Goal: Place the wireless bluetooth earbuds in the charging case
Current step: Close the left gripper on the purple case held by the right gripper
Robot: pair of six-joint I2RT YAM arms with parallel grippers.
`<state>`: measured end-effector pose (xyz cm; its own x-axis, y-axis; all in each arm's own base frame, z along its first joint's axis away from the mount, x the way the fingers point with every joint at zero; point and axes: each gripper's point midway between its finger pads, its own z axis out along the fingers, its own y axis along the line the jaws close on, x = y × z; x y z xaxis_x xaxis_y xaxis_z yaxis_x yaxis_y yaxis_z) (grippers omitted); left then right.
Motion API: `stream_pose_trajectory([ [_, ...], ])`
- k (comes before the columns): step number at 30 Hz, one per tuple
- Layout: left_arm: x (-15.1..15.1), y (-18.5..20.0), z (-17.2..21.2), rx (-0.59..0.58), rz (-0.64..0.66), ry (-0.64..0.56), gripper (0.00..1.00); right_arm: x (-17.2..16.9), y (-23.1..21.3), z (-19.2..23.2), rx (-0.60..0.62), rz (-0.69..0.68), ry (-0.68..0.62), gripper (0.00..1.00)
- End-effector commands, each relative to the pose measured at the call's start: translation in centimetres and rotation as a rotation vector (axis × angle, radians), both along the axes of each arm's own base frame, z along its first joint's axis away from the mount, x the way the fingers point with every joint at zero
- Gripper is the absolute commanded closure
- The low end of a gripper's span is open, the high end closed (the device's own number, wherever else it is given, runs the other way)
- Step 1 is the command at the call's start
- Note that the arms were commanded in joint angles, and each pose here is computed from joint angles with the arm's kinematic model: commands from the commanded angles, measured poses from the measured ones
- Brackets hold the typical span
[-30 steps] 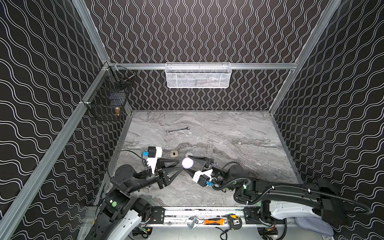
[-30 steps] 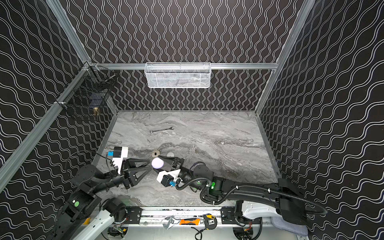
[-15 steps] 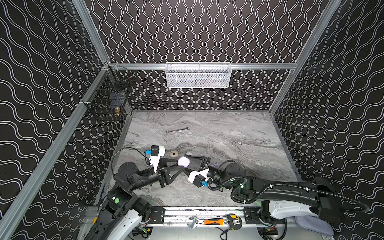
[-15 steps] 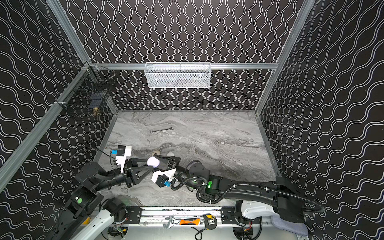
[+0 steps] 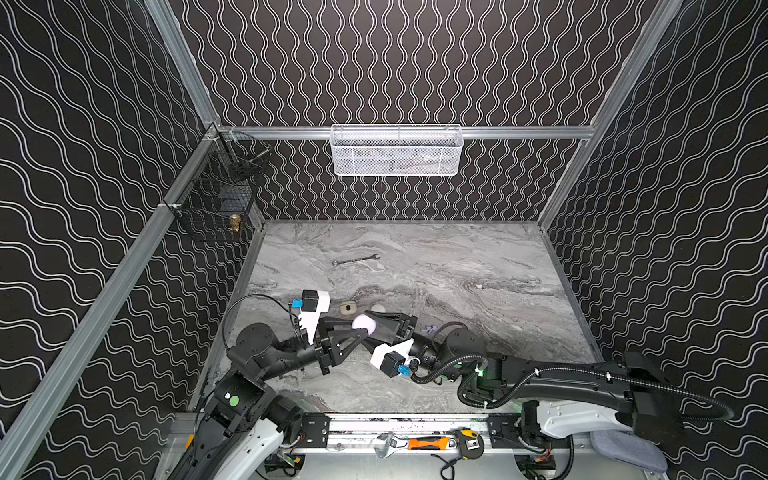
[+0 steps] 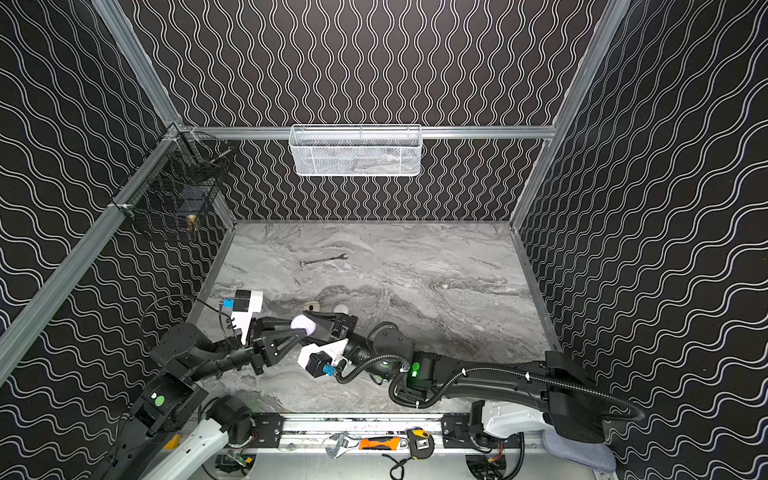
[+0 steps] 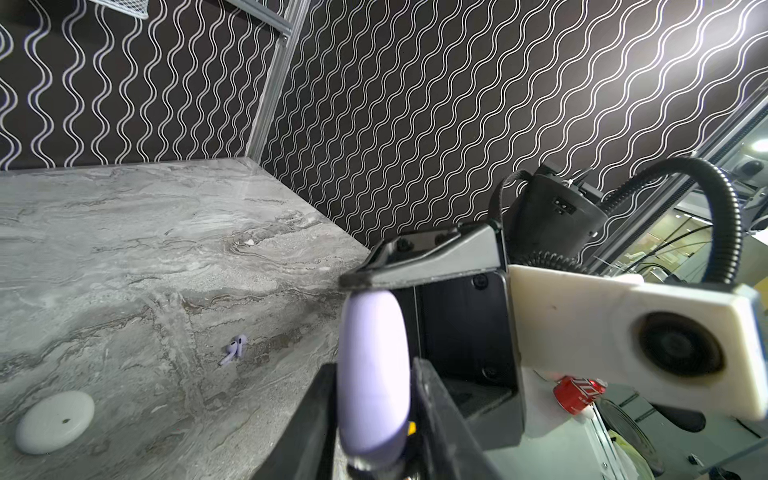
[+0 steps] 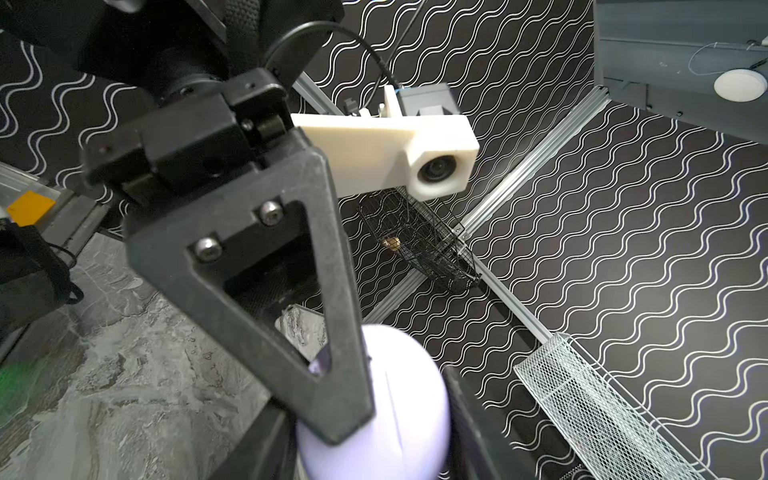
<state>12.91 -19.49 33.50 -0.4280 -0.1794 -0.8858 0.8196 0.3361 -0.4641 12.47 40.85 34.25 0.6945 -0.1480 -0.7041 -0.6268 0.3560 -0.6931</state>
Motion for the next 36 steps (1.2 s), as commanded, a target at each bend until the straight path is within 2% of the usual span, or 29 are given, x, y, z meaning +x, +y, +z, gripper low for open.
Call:
stream_pose_trajectory([
  [1, 0.0, 0.2, 0.2, -0.004, 0.012, -0.016, 0.57, 0.4, -0.3, 1.8, 0.064, -0.029, -0.029, 0.74],
  [3, 0.0, 0.3, 0.3, 0.002, 0.015, -0.016, 0.54, 0.5, -0.3, 2.0, 0.069, -0.036, -0.024, 0.74],
  [4, -0.1, 0.2, 0.3, 0.009, 0.011, -0.016, 0.55, 0.4, -0.3, 2.0, 0.07, -0.032, -0.025, 0.75],
  [13, -0.2, -0.2, -0.1, 0.004, -0.021, -0.018, 0.75, -0.3, -0.3, 1.7, 0.072, 0.001, -0.044, 0.75],
  [18, -0.2, -0.4, -0.4, 0.016, -0.035, -0.024, 0.83, -1.0, -0.2, 1.4, 0.069, 0.024, -0.048, 0.75],
  [23, -0.1, -0.4, -0.6, 0.036, -0.029, -0.041, 0.99, -1.2, -0.1, 1.3, 0.064, 0.031, -0.047, 0.74],
  [25, -0.1, -0.4, -0.6, 0.04, -0.027, -0.048, 1.0, -1.3, 0.0, 1.1, 0.062, 0.034, -0.045, 0.74],
  [26, -0.1, -0.4, -0.6, 0.035, -0.028, -0.055, 1.0, -1.3, 0.0, 1.1, 0.062, 0.036, -0.044, 0.71],
  [27, 0.0, -0.3, -0.7, 0.031, -0.022, -0.059, 1.0, -1.3, 0.0, 1.0, 0.059, 0.034, -0.04, 0.64],
  [30, 0.6, 0.1, -1.0, 0.04, 0.027, -0.087, 1.0, -1.1, -0.6, 0.7, 0.072, 0.016, -0.001, 0.34],
  [31, 0.8, 0.3, -1.2, 0.043, 0.052, -0.111, 1.0, -1.0, -1.1, 0.4, 0.077, 0.011, 0.015, 0.29],
  [36, 2.0, 1.4, -2.2, 0.039, 0.161, -0.219, 1.0, -2.1, -3.8, -0.7, 0.103, 0.049, 0.093, 0.24],
])
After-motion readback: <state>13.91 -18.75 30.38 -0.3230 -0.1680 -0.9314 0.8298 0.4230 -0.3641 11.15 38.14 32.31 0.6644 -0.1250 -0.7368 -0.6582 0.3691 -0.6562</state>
